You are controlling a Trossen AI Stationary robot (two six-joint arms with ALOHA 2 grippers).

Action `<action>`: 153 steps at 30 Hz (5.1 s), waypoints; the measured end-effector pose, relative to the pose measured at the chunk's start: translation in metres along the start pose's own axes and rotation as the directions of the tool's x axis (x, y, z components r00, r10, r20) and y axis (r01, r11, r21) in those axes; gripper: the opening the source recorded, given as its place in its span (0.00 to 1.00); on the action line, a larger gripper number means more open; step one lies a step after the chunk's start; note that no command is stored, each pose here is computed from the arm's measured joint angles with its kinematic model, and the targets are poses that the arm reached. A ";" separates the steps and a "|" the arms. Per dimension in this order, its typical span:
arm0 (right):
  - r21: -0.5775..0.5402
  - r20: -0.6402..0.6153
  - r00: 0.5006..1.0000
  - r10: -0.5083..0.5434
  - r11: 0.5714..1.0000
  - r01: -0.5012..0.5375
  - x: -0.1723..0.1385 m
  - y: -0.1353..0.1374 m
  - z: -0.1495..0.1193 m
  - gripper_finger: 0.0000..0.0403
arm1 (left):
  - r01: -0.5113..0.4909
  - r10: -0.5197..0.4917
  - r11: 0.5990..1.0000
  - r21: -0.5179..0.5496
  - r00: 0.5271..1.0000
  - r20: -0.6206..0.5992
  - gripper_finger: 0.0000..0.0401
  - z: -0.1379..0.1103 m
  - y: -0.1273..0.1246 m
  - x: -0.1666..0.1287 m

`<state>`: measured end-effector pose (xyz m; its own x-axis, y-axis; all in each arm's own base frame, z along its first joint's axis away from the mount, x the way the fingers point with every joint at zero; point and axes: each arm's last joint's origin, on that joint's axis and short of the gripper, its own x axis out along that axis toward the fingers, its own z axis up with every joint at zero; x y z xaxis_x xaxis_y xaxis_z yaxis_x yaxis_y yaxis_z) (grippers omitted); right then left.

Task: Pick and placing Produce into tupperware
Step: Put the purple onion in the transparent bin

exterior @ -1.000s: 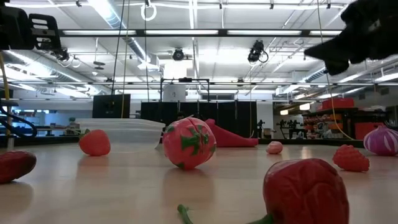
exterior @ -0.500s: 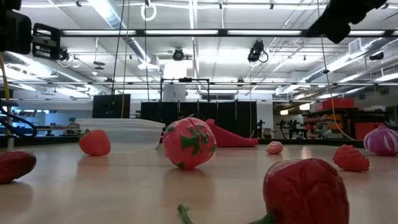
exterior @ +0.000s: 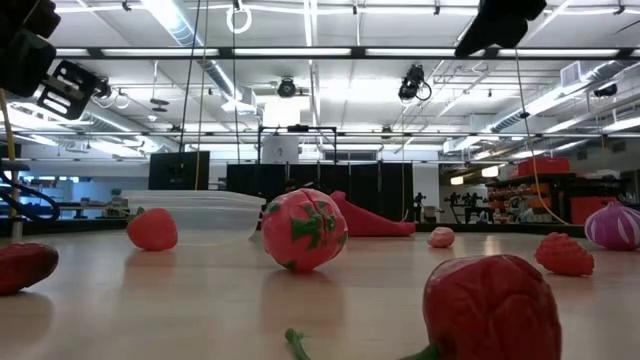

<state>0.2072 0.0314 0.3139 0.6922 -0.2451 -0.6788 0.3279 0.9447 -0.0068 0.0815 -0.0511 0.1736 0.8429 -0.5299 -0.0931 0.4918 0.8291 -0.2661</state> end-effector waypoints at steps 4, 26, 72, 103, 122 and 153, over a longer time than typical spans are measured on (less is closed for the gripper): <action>0.088 -0.098 0.990 0.103 0.992 -0.095 0.011 0.005 -0.002 0.01 | 0.000 0.000 1.000 0.009 1.000 0.000 0.32 0.000 0.000 0.000; 0.136 -0.608 0.787 -0.102 0.964 0.230 0.061 0.009 -0.045 0.45 | -0.001 0.001 0.991 0.136 1.000 0.001 0.33 0.000 0.000 0.000; 0.270 -0.827 0.547 -0.130 0.762 0.589 0.092 -0.012 -0.144 0.68 | -0.001 0.001 0.992 0.124 1.000 0.001 0.36 0.000 0.000 0.000; 0.337 -0.733 0.672 -0.107 0.801 0.494 0.100 -0.003 -0.124 0.68 | 0.000 0.000 0.992 0.126 1.000 0.001 0.38 0.000 0.000 0.000; 0.383 -0.081 0.993 -0.084 0.917 0.109 0.091 0.024 0.009 0.68 | 0.000 0.000 0.992 0.129 1.000 0.001 0.36 0.000 0.000 0.000; 0.138 0.145 0.968 0.205 0.965 -0.225 0.218 0.020 0.139 0.68 | -0.141 0.090 0.964 0.224 0.971 0.222 0.37 0.038 -0.006 -0.010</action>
<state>0.4547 -0.0331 0.2679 0.8304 -0.0756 -0.5521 0.2497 0.9361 0.2475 0.0782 -0.0440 0.2122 0.9113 -0.3999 0.0984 0.4043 0.9142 -0.0286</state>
